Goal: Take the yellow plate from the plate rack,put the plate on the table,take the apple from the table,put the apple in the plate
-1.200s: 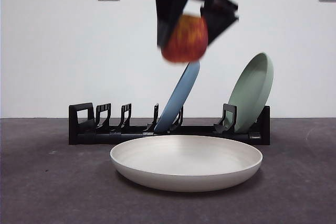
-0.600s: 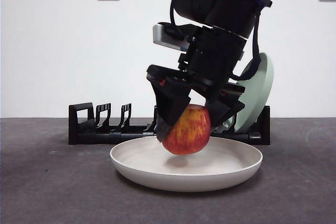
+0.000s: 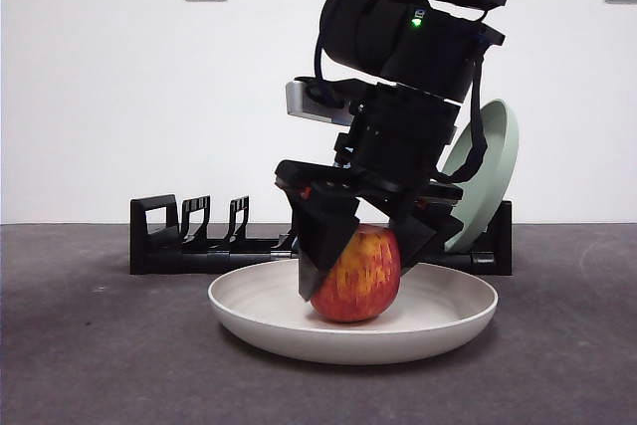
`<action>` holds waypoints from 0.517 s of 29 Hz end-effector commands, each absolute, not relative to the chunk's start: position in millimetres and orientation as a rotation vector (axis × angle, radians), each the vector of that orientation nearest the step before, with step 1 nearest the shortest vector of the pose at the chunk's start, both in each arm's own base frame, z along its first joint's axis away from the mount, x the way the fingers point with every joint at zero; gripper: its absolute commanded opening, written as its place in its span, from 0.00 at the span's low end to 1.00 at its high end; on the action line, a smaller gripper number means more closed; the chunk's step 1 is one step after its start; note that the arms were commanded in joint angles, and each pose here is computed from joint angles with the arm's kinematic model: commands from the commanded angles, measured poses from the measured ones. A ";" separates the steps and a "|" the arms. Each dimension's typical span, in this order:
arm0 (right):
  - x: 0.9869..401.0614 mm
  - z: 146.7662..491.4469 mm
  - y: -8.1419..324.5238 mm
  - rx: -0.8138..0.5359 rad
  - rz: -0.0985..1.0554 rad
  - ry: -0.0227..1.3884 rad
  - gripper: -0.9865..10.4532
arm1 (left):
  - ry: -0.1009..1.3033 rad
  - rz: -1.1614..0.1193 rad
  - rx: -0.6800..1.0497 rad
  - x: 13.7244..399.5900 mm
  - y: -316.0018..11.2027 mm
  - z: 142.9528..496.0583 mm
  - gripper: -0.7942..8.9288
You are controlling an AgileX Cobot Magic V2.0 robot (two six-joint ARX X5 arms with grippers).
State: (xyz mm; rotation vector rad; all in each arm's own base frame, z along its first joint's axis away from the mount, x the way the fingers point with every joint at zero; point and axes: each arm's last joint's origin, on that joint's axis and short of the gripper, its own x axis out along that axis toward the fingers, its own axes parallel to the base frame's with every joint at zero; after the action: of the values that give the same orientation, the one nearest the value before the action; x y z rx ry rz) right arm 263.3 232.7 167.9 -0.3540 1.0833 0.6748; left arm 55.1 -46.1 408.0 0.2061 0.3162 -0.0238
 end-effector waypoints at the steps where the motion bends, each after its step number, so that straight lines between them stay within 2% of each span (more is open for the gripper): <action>1: 262.5 156.4 232.4 -0.344 0.650 1.128 0.31 | 0.312 -0.023 0.196 55.2 -46.3 407.8 0.43; 4: 262.8 156.5 231.8 -0.340 0.639 1.130 0.54 | 0.312 -0.023 0.197 55.2 -46.3 407.8 0.43; 5: 262.8 156.7 231.9 -0.338 0.638 1.130 0.56 | 0.312 -0.023 0.196 55.2 -46.3 407.8 0.43; 10: 262.0 162.7 231.2 -0.331 0.641 1.113 0.55 | 0.313 -0.024 0.198 55.6 -46.9 407.7 0.43; 15: 257.7 186.8 227.3 -0.308 0.653 1.048 0.55 | 0.318 -0.023 0.206 58.4 -51.7 407.3 0.43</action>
State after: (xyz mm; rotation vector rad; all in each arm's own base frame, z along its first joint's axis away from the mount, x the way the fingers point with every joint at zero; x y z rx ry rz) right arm 260.3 229.8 180.5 -0.3195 1.0665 0.6553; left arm 57.0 -49.5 407.7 0.2119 0.3207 -0.0250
